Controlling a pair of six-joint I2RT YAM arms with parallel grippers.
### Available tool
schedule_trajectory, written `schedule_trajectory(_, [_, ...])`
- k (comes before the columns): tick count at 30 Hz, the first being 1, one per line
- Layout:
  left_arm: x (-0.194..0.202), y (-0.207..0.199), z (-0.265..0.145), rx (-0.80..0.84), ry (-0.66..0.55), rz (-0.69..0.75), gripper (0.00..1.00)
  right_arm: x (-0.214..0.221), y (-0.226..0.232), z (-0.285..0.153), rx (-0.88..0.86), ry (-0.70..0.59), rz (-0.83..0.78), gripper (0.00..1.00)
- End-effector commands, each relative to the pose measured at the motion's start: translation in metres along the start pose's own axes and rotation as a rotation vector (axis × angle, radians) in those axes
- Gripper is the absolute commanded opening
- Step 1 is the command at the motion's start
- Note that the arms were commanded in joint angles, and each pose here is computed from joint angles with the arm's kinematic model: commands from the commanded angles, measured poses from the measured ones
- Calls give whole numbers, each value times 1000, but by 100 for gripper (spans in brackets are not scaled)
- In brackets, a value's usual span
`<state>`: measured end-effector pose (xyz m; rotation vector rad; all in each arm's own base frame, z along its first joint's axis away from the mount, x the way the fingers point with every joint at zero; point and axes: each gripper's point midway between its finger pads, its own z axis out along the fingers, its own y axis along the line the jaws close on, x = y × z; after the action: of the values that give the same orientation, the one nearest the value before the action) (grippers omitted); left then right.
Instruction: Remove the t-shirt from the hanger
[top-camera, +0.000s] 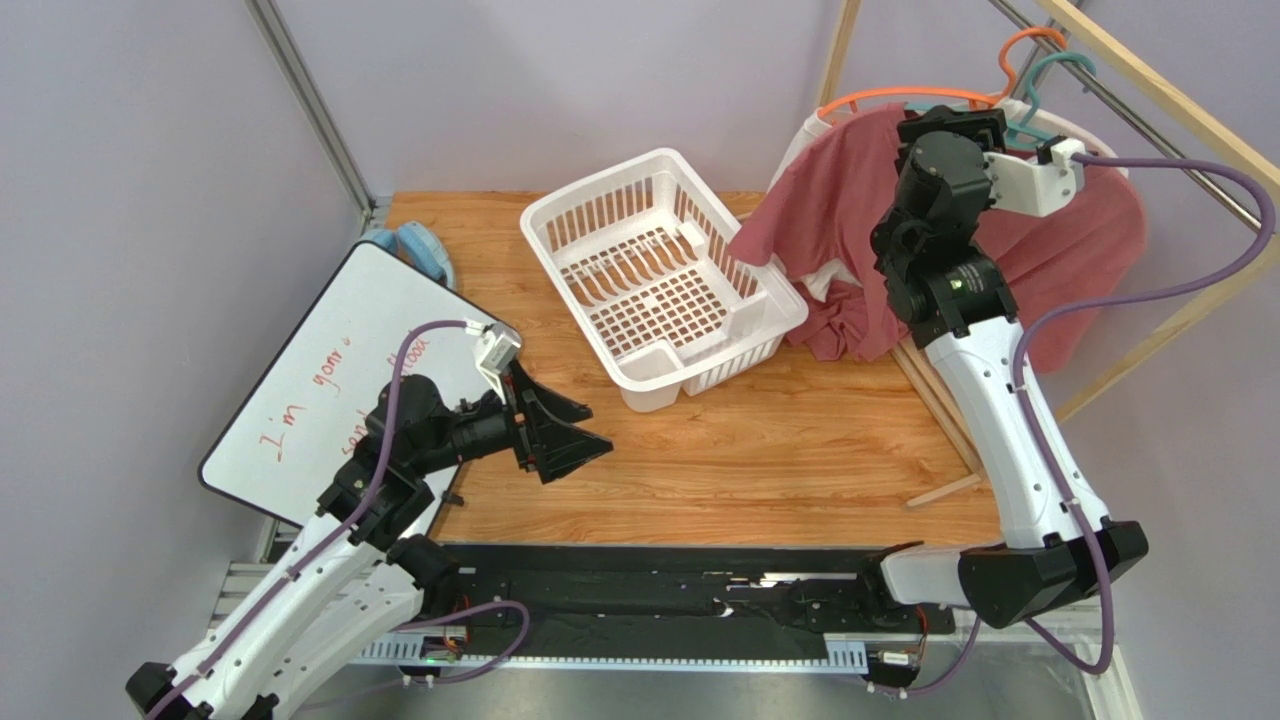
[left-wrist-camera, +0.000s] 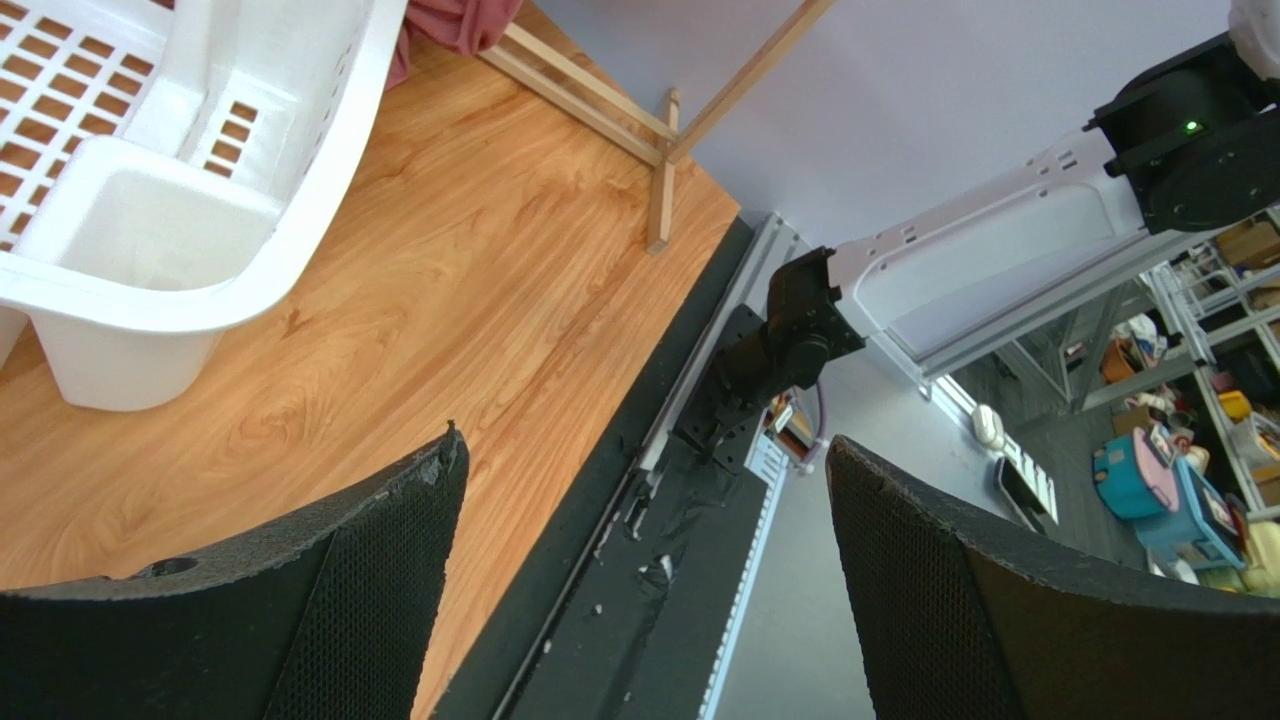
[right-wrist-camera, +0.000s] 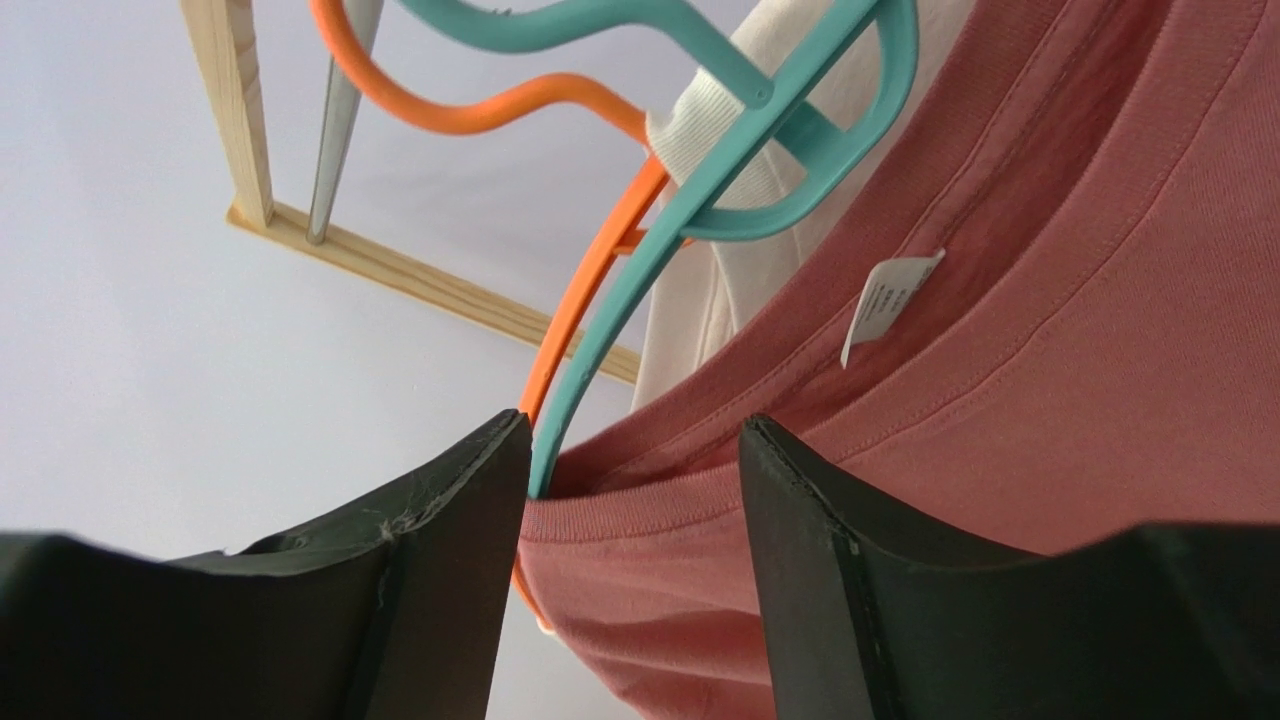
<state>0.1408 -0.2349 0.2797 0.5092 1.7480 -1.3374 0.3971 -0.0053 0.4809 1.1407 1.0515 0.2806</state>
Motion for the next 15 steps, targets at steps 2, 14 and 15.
schedule_trajectory(2, [-9, -6, -1, 9, -3, 33, 92, -15, 1, 19, 18, -84, 147, 56])
schedule_trajectory(14, [-15, -7, 1, -3, -4, 12, 90, -4, -8, 35, 20, -58, 209, 29])
schedule_trajectory(15, [-15, -7, 2, -3, -3, 10, 90, -4, -7, 34, 13, -51, 217, 25])
